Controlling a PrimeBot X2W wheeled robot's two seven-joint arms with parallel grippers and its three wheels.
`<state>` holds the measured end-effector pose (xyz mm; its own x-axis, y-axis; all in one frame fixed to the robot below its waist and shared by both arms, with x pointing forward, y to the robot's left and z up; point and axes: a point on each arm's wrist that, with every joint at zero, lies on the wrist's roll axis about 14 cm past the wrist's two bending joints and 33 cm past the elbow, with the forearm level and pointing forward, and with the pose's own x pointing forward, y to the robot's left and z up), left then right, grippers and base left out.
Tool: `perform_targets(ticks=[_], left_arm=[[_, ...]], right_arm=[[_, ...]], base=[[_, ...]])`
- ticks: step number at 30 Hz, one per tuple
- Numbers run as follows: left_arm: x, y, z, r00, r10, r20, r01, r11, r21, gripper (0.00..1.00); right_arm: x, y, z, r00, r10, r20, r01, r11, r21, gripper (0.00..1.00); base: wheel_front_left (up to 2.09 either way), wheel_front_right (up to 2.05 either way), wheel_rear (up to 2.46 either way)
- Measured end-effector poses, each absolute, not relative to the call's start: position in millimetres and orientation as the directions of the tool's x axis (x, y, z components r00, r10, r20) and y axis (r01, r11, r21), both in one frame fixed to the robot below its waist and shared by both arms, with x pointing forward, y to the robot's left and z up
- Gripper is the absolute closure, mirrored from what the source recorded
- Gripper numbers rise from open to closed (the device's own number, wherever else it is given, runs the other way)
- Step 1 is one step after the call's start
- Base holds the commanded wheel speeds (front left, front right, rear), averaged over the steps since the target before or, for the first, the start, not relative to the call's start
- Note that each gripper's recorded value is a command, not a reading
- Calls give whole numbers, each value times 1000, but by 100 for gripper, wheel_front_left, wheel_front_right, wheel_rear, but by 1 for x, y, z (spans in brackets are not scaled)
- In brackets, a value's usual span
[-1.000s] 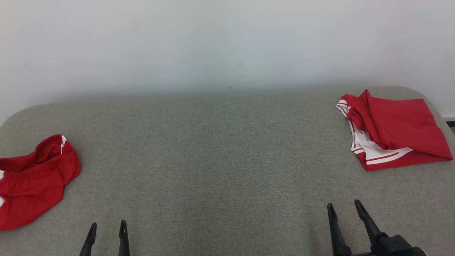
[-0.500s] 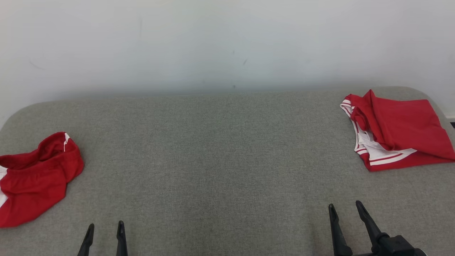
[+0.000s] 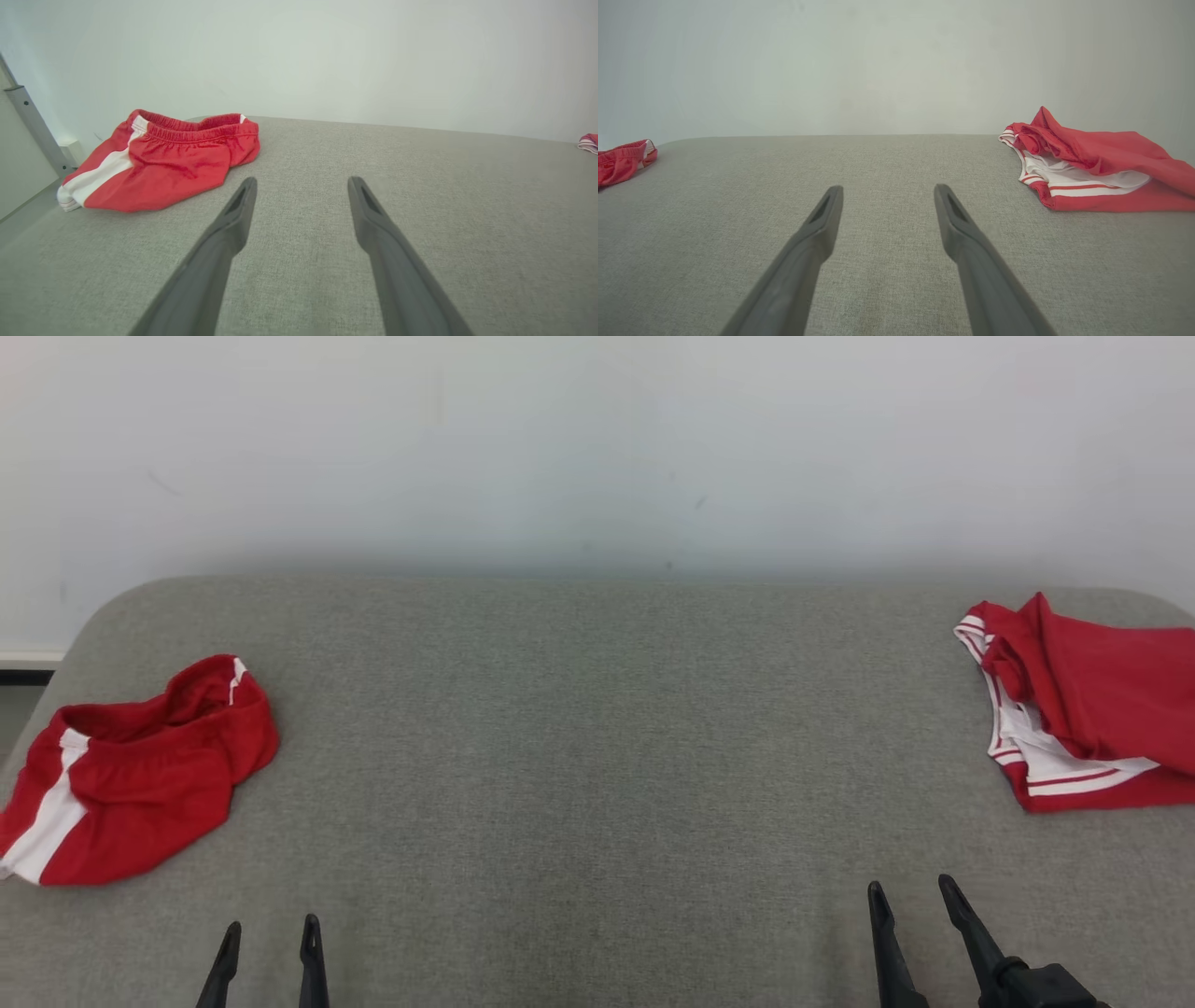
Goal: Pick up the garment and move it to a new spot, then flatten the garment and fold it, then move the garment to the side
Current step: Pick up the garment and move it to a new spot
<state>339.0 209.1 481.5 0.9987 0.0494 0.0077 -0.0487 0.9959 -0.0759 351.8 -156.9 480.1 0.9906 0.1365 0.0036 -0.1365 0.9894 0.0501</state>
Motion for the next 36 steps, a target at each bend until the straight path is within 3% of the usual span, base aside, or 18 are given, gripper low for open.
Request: perform_targets(ticks=[23, 36], left_arm=[[245, 306, 476, 917, 399, -6, -398, 915, -65, 0], [204, 329, 474, 866, 501, -2, -500, 863, -70, 0]], right_arm=[[377, -47, 480, 893, 450, -1, -450, 891, 61, 0], [376, -10, 486, 839, 545, 12, -544, 837, 56, 0]], base=[[0, 0, 0], [0, 0, 0]])
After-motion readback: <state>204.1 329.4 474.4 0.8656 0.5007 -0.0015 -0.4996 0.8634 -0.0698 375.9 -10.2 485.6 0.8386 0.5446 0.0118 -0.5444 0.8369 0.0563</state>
